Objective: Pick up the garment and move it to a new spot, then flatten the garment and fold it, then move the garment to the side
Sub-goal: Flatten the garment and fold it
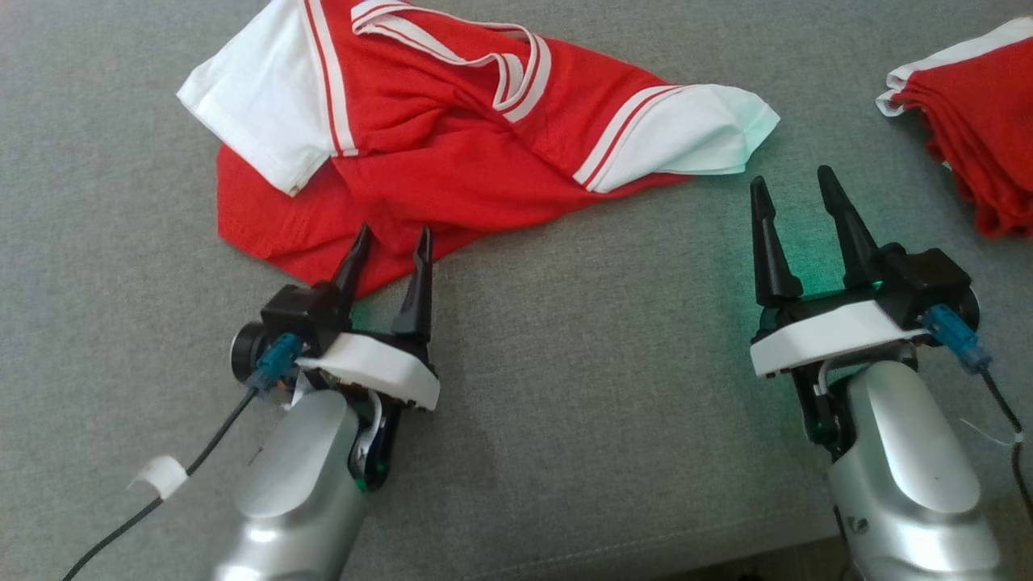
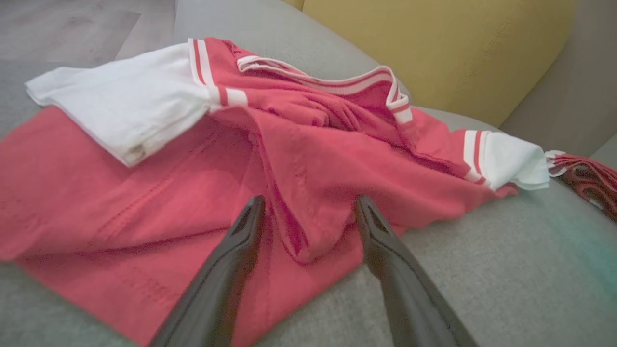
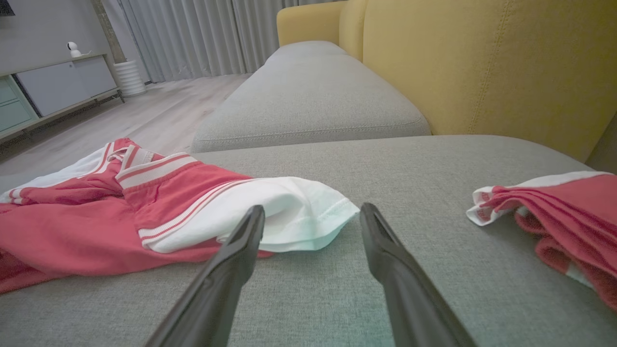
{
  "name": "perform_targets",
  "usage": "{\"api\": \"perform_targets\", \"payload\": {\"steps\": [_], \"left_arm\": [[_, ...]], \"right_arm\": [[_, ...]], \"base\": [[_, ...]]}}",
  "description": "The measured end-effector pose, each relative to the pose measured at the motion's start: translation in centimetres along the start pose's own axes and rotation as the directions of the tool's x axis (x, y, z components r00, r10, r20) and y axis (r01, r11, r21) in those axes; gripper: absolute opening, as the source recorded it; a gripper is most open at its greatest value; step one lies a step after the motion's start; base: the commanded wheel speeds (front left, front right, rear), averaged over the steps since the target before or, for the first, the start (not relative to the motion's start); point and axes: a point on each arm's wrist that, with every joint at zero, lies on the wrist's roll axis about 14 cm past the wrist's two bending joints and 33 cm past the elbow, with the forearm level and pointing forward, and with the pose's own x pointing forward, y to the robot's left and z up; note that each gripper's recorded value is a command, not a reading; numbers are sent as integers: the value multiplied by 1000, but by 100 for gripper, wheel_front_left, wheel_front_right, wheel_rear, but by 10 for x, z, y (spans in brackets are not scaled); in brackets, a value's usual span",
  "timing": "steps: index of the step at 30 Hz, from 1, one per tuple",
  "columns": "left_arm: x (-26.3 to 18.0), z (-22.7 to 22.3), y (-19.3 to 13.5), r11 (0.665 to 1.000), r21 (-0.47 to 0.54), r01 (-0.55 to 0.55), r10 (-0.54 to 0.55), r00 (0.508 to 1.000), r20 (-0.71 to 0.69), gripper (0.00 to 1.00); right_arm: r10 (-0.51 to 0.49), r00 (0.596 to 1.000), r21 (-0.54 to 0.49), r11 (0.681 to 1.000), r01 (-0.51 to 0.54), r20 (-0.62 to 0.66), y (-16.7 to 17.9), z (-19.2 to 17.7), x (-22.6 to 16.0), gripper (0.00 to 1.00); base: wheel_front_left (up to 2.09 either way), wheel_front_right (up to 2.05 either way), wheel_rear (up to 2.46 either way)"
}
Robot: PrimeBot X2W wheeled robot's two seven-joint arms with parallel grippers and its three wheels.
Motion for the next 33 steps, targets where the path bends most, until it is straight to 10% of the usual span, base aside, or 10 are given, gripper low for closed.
{"api": "perform_targets", "payload": {"steps": [1, 2, 17, 26, 28, 33], "left_arm": [[1, 5, 0, 1000, -3, 1, -1, 1000, 15, 5], [1, 8, 0, 1000, -4, 2, -2, 1000, 26, 0], [-67, 50, 21, 991, -37, -126, 131, 974, 187, 0], [-155, 18, 89, 891, -30, -453, 453, 882, 128, 0], [-165, 14, 97, 870, -32, -492, 492, 862, 119, 100], [-172, 16, 101, 857, -38, -514, 514, 848, 129, 100]], "right_arm": [[0, 1000, 1, 1000, 0, -1, 0, 0, 0, 100], [1, 1000, 2, 1000, -1, 0, 0, 0, 1, 100], [107, 994, 27, 994, -107, -1, 44, 0, 0, 100], [326, 945, 10, 945, -326, 13, 124, 9, -7, 100], [371, 929, -1, 929, -371, 1, 139, 6, -10, 100], [475, 879, -47, 878, -477, -43, 173, -7, -20, 100]], "base": [[0, 0, 0], [0, 0, 0], [0, 0, 0], [0, 0, 0], [0, 0, 0], [0, 0, 0]]}}
